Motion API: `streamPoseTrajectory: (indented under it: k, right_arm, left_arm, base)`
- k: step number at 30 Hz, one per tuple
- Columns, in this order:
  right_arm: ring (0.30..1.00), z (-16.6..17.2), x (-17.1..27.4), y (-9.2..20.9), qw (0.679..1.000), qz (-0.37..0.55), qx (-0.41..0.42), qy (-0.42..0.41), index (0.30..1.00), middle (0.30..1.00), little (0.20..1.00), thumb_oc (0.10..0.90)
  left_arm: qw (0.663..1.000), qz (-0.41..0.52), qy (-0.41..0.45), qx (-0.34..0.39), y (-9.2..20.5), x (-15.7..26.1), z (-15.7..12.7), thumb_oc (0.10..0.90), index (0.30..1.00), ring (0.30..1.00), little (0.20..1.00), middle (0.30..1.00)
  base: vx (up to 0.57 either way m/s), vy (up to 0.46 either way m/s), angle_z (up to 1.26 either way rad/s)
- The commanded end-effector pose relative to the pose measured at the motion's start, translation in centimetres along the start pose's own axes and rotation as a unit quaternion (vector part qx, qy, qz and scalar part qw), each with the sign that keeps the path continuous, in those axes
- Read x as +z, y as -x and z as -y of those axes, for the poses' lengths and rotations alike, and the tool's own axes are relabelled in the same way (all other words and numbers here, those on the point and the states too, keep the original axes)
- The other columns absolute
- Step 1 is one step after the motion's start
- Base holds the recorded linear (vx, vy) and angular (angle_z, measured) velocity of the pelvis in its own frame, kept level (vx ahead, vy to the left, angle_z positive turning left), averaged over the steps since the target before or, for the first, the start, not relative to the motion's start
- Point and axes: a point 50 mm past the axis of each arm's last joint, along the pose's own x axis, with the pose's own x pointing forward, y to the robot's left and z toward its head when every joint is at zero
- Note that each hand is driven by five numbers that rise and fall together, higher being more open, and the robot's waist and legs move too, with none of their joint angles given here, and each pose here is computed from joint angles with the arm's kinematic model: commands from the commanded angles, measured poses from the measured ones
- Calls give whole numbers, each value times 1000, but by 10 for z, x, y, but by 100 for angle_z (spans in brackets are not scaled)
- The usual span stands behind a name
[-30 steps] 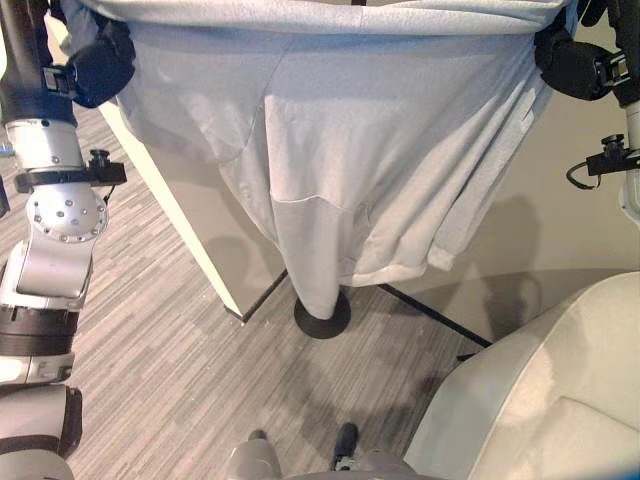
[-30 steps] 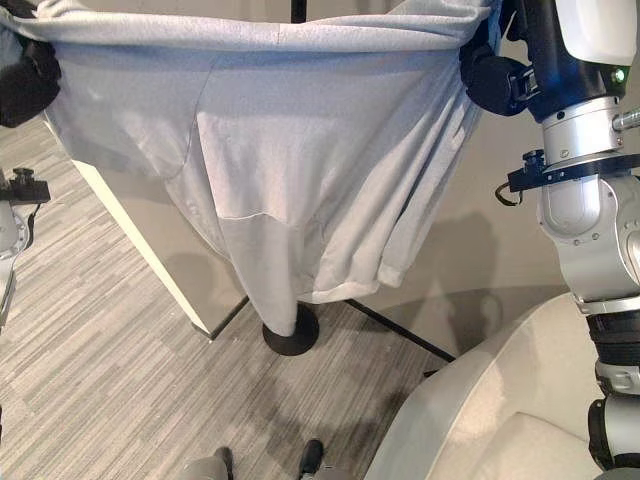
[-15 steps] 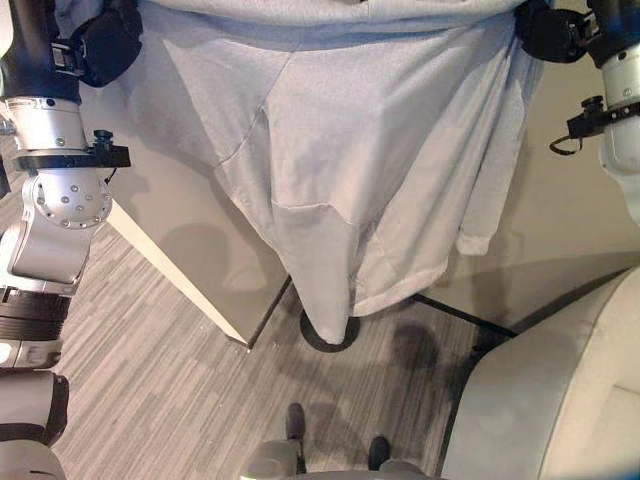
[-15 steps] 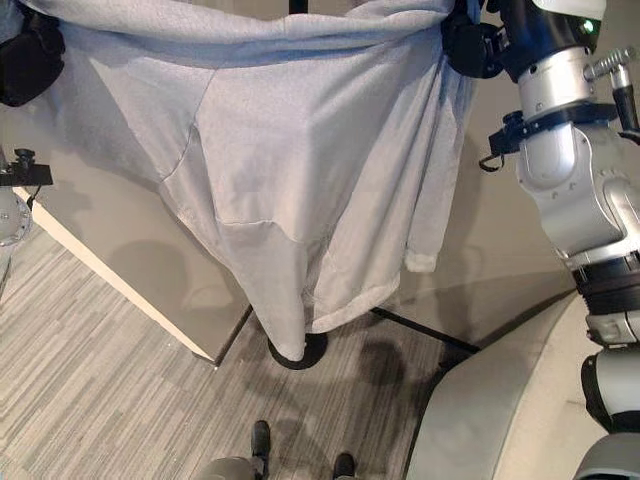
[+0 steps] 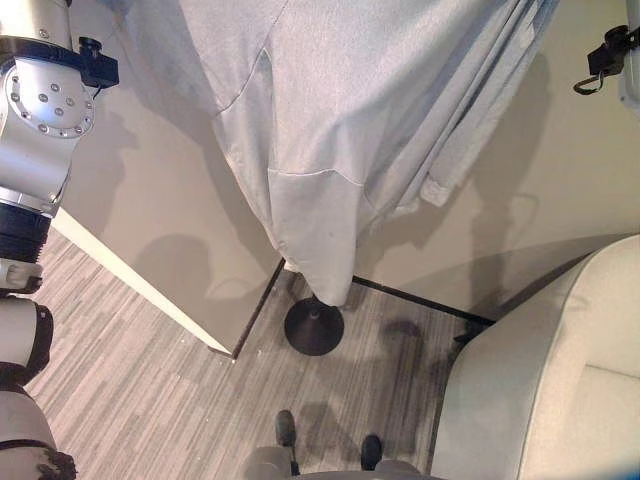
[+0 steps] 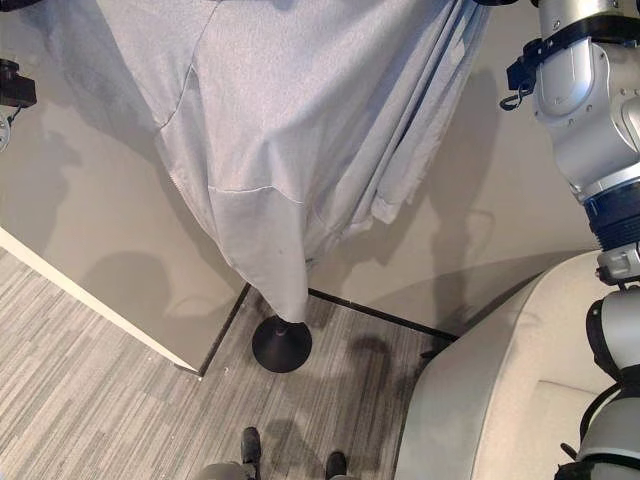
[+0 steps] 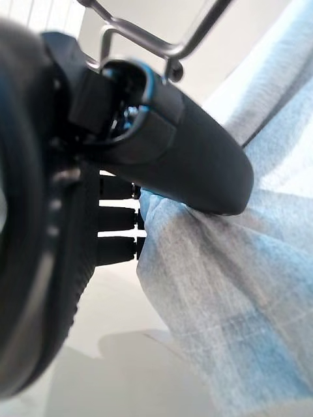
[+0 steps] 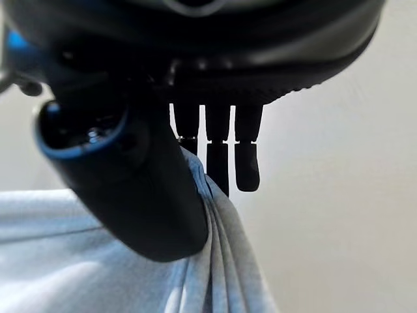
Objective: Hang the clothes on the sofa on the clothes rack.
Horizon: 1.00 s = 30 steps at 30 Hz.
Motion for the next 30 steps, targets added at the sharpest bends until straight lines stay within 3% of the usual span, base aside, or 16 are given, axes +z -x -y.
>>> streamPoseTrajectory:
  k: [1,8,13,16,20,25,26,27,28,29,30]
  right_arm:
    - [300,42,-1,-26,995,-33,-86,-26,300,300,300,400]
    - [300,15,8,-34,994,-55,-51,-75,300,300,300,400]
    - [300,-22,13,-15,993,-50,-6,-108,300,300,300,400]
    - [300,-53,20,12,984,-49,17,-169,300,300,300,400]
    - [300,-109,13,81,967,-93,81,-221,300,300,300,400]
    - [300,-134,12,138,944,-143,96,-283,300,300,300,400]
    - [340,-134,11,139,943,-144,97,-283,340,340,340,427]
    - [900,-134,14,143,933,-153,84,-315,900,900,900,800]
    - [900,-134,15,145,925,-158,78,-336,900,900,900,800]
    - [900,-133,15,145,925,-158,78,-337,900,900,900,800]
    - [900,-130,16,145,912,-161,64,-372,900,900,900,800]
  left_arm:
    - [998,-11,-32,46,-25,-1,-25,400,300,300,300,300]
    - [995,-84,-48,22,-17,-31,-11,400,300,300,300,300]
    - [991,-130,-30,10,16,-55,3,400,300,300,300,300]
    - [986,-166,3,-4,54,-70,20,400,300,300,300,300]
    - [974,-212,50,-58,120,-78,55,400,300,300,300,300]
    - [946,-284,121,-97,187,-79,83,400,300,300,300,300]
    - [946,-284,121,-98,188,-79,83,400,300,300,300,300]
    - [941,-296,132,-97,194,-80,85,430,345,345,345,345]
    - [939,-301,136,-95,195,-80,86,718,778,778,778,778]
    - [939,-301,136,-96,195,-80,86,800,900,900,900,900]
    - [933,-311,152,-95,199,-82,86,800,900,900,900,900]
  base:
    - [0,0,0]
    - [4,-11,-4]
    - [14,-2,-6]
    - [31,15,-9]
    - [59,23,-7]
    - [67,14,0]
    - [47,-4,-1]
    - [0,0,0]
    - [0,0,0]
    - [0,0,0]
    - [0,0,0]
